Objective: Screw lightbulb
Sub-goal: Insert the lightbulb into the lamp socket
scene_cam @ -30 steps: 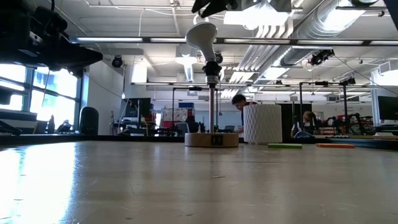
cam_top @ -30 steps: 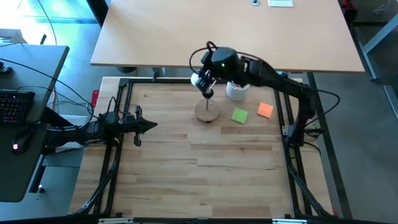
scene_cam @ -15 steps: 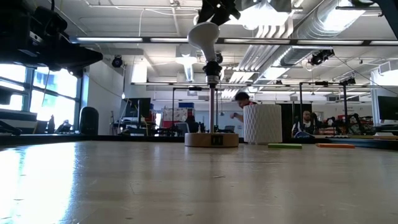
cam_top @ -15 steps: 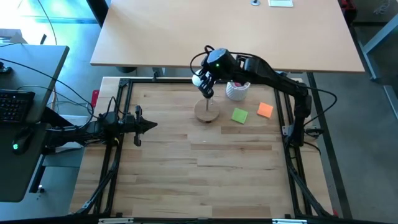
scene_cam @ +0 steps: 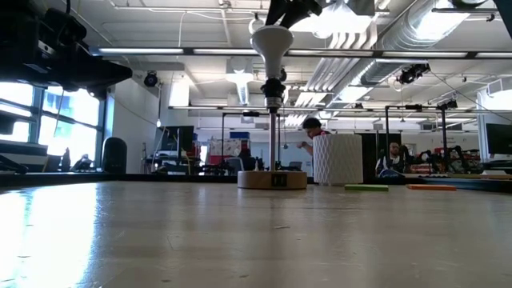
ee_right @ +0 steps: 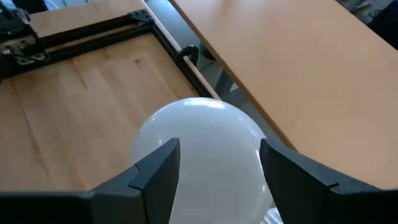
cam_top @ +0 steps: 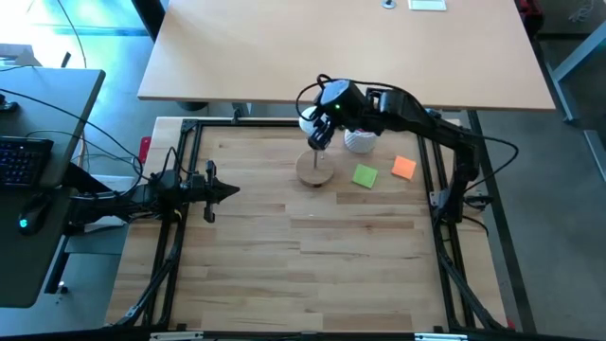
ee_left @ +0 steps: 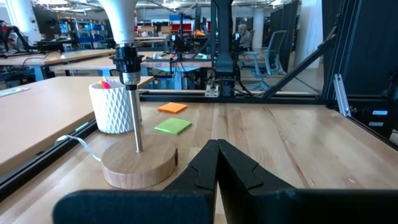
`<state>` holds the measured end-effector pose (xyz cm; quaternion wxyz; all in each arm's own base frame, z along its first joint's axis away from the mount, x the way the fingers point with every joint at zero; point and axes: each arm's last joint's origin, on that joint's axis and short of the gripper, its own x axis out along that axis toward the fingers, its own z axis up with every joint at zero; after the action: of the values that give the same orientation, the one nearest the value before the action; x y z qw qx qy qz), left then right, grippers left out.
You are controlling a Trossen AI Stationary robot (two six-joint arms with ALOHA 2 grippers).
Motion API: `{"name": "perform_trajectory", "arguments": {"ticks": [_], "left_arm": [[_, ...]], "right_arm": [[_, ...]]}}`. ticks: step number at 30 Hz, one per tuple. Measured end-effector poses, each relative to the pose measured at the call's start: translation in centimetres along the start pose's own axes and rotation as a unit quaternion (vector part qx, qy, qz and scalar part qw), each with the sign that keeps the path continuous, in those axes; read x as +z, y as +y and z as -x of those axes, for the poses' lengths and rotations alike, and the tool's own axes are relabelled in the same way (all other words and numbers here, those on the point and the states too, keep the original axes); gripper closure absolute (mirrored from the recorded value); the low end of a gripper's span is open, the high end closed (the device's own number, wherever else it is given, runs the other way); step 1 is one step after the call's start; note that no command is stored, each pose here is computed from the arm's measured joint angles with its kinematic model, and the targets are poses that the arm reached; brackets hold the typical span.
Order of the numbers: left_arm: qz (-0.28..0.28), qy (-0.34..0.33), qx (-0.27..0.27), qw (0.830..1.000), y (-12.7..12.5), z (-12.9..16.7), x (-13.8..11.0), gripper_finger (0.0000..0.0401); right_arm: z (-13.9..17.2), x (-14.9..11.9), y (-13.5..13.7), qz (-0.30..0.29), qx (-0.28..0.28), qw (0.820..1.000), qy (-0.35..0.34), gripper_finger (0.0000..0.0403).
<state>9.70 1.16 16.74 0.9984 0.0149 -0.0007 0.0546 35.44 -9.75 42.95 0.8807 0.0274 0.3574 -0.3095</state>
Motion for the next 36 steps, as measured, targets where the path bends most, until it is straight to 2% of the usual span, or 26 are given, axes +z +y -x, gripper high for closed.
{"name": "perform_trajectory", "arguments": {"ticks": [7,20,36], "left_arm": [[0.0,0.0,0.0,1.0,0.0,0.0,0.0,0.0401],[0.0,0.0,0.0,1.0,0.0,0.0,0.01,0.0401],[0.0,0.0,0.0,1.0,0.0,0.0,0.01,0.0401]], "right_arm": [[0.34,-0.29,-0.01,-0.007,-0.004,1.0,0.011,0.0183],[-0.08,-0.53,0.38,-0.013,0.023,0.999,0.028,0.0183],[-0.24,-0.18,0.38,0.003,0.016,1.0,0.01,0.0183]]}}
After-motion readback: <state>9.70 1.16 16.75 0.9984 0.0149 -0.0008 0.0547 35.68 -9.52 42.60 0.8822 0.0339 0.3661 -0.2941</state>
